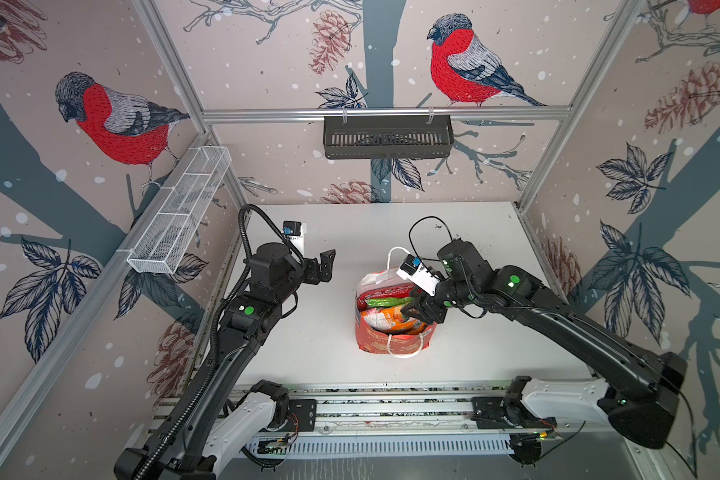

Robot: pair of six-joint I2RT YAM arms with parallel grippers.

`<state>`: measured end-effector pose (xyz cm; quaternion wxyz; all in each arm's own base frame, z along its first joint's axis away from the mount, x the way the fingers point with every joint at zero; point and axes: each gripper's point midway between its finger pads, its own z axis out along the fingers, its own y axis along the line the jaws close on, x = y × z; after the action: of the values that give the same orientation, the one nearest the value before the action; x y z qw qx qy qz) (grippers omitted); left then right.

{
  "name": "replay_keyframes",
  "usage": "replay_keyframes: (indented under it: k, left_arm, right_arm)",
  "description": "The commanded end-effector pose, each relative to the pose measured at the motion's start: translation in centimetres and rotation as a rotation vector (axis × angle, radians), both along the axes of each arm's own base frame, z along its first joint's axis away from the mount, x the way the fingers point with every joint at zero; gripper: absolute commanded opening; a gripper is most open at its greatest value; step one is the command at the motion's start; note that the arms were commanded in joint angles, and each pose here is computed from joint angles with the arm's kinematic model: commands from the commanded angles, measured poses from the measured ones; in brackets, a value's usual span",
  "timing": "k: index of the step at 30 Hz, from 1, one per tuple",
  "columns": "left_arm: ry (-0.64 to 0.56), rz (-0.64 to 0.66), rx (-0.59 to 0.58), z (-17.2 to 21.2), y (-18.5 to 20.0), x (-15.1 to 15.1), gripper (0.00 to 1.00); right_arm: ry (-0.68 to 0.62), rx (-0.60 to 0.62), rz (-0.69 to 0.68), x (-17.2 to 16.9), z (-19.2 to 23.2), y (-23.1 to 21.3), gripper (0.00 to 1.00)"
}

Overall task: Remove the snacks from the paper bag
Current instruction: 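Close the right gripper on the orange FOX'S FRUITS candy packet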

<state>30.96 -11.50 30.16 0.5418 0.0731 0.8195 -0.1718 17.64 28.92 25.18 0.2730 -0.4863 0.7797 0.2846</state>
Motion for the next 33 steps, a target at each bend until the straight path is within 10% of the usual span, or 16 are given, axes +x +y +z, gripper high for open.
replay_keyframes:
  k: [1,17,33]
  left_arm:
    - [-0.005,-0.011,0.007,0.3,-0.1,0.0,0.97]
    - [0.009,-0.021,0.015,-0.2,-0.4,0.4,0.97]
    - [0.013,-0.025,0.011,-0.4,-0.6,0.5,0.97]
  right_arm:
    - [0.008,-0.017,0.015,-0.3,-0.5,0.0,0.56]
    - [-0.004,-0.016,0.019,-0.1,-0.3,0.3,0.1]
    - [-0.163,0.228,-0.017,0.4,7.9,0.0,0.02]
